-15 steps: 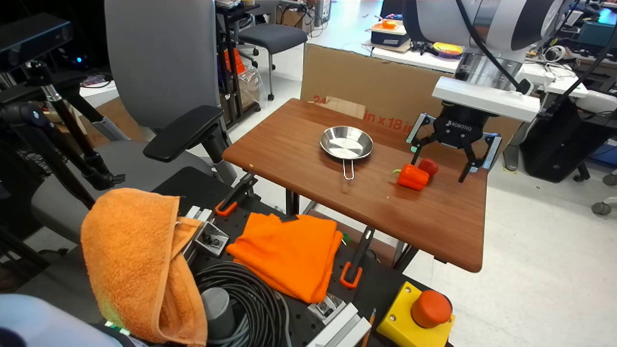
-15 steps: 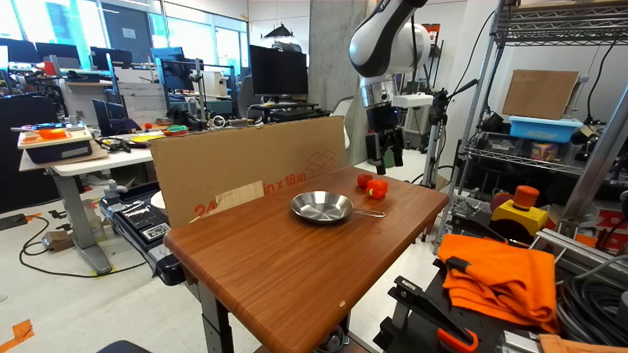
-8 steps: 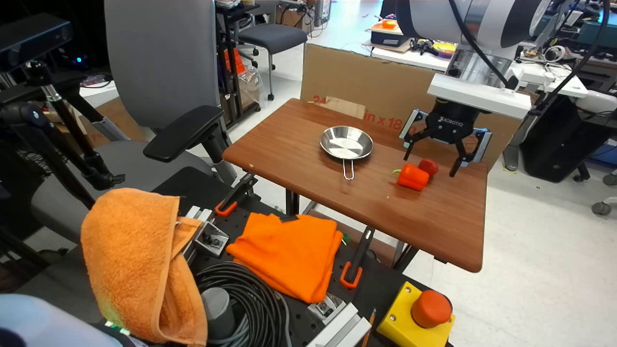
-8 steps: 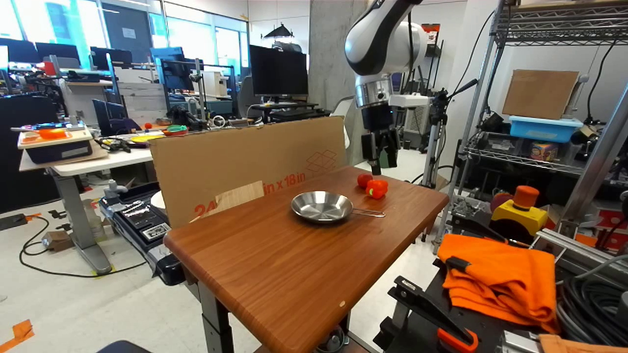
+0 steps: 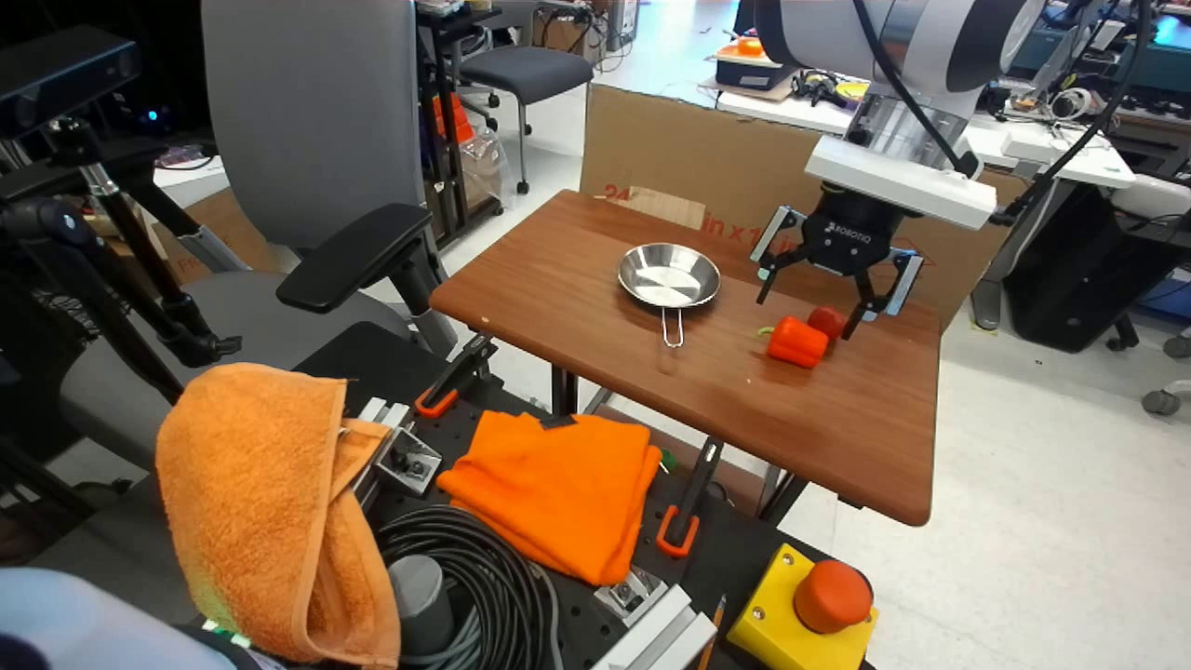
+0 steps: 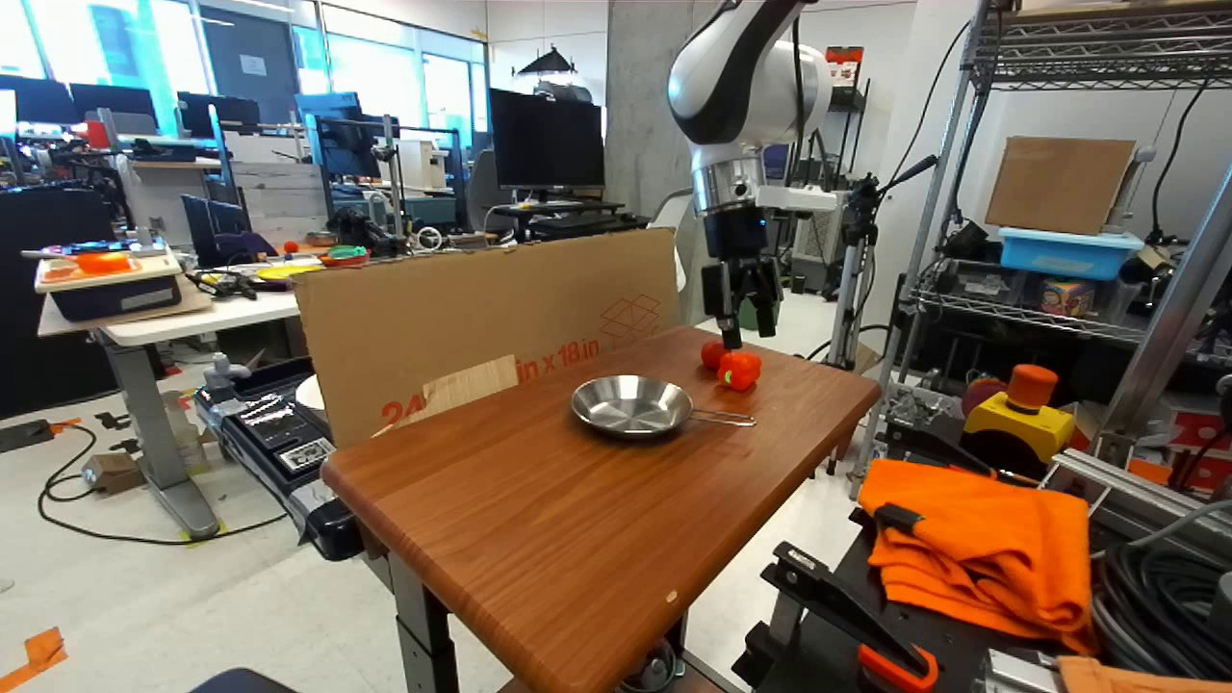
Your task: Put the pepper on the pan
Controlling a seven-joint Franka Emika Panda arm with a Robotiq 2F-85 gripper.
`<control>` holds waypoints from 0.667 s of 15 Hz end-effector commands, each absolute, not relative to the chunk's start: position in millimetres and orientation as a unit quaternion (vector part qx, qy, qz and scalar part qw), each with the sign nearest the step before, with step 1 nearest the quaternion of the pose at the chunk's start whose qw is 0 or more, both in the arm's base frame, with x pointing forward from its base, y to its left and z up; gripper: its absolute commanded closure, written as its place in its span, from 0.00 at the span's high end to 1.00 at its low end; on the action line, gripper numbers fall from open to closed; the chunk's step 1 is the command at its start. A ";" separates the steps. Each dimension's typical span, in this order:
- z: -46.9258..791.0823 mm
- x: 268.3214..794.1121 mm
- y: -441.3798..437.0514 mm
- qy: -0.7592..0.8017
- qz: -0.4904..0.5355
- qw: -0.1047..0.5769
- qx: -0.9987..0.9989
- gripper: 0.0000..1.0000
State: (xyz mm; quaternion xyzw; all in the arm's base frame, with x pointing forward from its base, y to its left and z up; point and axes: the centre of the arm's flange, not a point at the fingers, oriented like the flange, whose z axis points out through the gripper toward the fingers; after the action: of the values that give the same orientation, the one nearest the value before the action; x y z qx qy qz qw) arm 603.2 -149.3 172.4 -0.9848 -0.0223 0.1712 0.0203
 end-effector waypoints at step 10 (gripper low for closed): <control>178.6 599.9 -174.0 -0.008 0.169 0.009 -0.986 1.00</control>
State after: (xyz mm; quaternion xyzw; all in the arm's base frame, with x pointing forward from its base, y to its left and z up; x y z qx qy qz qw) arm 598.3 -166.2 172.9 -0.9844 -0.0025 0.1752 0.0185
